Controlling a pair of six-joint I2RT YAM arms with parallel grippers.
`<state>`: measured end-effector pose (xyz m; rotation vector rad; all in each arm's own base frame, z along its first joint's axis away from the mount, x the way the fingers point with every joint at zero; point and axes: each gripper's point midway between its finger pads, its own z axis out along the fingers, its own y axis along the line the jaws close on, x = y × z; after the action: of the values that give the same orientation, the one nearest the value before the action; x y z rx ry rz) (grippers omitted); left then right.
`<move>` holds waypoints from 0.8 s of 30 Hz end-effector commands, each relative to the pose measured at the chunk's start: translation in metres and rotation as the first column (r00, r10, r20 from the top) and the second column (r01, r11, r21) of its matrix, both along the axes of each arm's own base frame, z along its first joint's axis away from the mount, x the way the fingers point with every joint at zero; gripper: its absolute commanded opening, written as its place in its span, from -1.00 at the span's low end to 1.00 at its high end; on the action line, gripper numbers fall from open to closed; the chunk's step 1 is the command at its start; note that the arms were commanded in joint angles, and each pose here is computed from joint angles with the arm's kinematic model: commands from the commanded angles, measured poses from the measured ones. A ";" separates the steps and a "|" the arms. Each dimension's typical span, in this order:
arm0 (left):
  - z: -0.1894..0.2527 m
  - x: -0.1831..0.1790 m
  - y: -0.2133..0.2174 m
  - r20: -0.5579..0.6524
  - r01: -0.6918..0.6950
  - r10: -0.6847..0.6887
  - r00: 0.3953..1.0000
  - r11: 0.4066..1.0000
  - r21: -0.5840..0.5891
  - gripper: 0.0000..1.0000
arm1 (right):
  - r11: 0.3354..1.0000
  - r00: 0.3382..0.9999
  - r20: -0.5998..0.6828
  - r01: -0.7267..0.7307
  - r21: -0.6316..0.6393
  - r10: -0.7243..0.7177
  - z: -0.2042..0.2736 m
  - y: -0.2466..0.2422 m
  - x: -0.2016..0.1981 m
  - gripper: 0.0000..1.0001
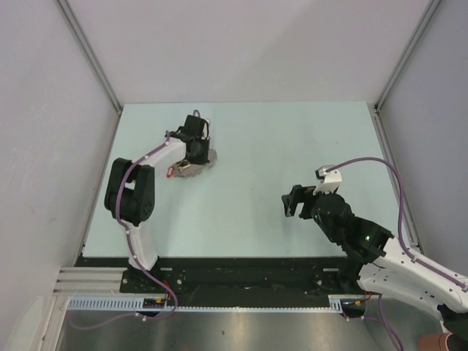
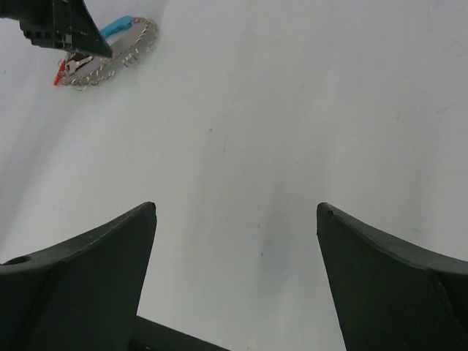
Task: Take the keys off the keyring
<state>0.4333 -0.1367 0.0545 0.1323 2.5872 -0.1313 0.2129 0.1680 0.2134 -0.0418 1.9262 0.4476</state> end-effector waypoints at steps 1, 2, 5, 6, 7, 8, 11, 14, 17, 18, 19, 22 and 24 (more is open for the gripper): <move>0.036 -0.035 -0.080 0.006 0.058 -0.059 0.998 0.968 -0.244 -0.99 | 0.993 1.000 0.025 -0.012 0.118 0.009 0.008 0.003 -0.004 0.88; 0.040 -0.036 -0.092 0.010 0.066 -0.066 0.998 0.958 -0.278 -0.99 | 0.991 0.999 0.032 -0.015 0.129 0.011 0.010 0.002 -0.006 0.88; 0.052 -0.052 -0.147 -0.009 0.134 -0.150 0.989 0.904 -0.405 -0.99 | 0.990 0.999 0.046 -0.018 0.137 0.011 0.014 -0.002 -0.008 0.88; 0.041 -0.057 -0.155 -0.038 0.135 -0.163 0.986 0.909 -0.394 -0.99 | 0.990 0.998 0.057 -0.019 0.141 0.011 0.017 -0.004 -0.009 0.88; 0.045 -0.059 -0.172 -0.028 0.160 -0.185 0.982 0.908 -0.386 -0.99 | 0.991 0.998 0.063 -0.021 0.135 0.012 0.017 -0.005 -0.009 0.88; 0.043 -0.061 -0.179 -0.034 0.170 -0.198 0.980 0.908 -0.384 -0.99 | 0.991 0.998 0.070 -0.011 0.135 0.001 0.019 -0.008 -0.008 0.88; 0.039 -0.067 -0.207 -0.053 0.221 -0.267 0.962 0.881 -0.419 -0.99 | 0.991 0.997 0.072 0.016 0.135 -0.026 0.019 -0.016 -0.008 0.88; 0.057 -0.066 -0.232 -0.013 0.271 -0.324 0.946 0.814 -0.513 -0.83 | 0.990 0.996 0.054 0.068 0.120 -0.075 0.013 -0.024 -0.006 0.87; 0.081 -0.060 -0.243 0.039 0.320 -0.358 0.933 0.777 -0.542 -0.08 | 0.985 0.991 0.044 0.121 0.121 -0.128 0.008 -0.030 -0.003 0.87; 0.086 -0.058 -0.241 0.053 0.327 -0.356 0.933 0.780 -0.534 0.03 | 0.978 0.987 0.037 0.147 0.147 -0.154 0.009 -0.031 -0.001 0.86; 0.095 -0.052 -0.238 0.074 0.330 -0.344 0.936 0.782 -0.529 0.17 | 0.973 0.984 0.037 0.166 0.162 -0.174 0.009 -0.032 0.001 0.86; 0.112 -0.038 -0.209 0.108 0.293 -0.276 0.955 0.827 -0.479 0.52 | 0.958 0.975 0.044 0.206 0.199 -0.219 0.006 -0.030 0.010 0.84; 0.126 -0.028 -0.181 0.142 0.240 -0.197 0.970 0.872 -0.428 0.65 | 0.943 0.969 0.027 0.231 0.238 -0.245 0.006 -0.025 0.017 0.79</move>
<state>0.3801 -0.3590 0.1202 0.3575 2.4961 -0.8853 0.2121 0.1426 0.2108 0.1527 1.8527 0.4772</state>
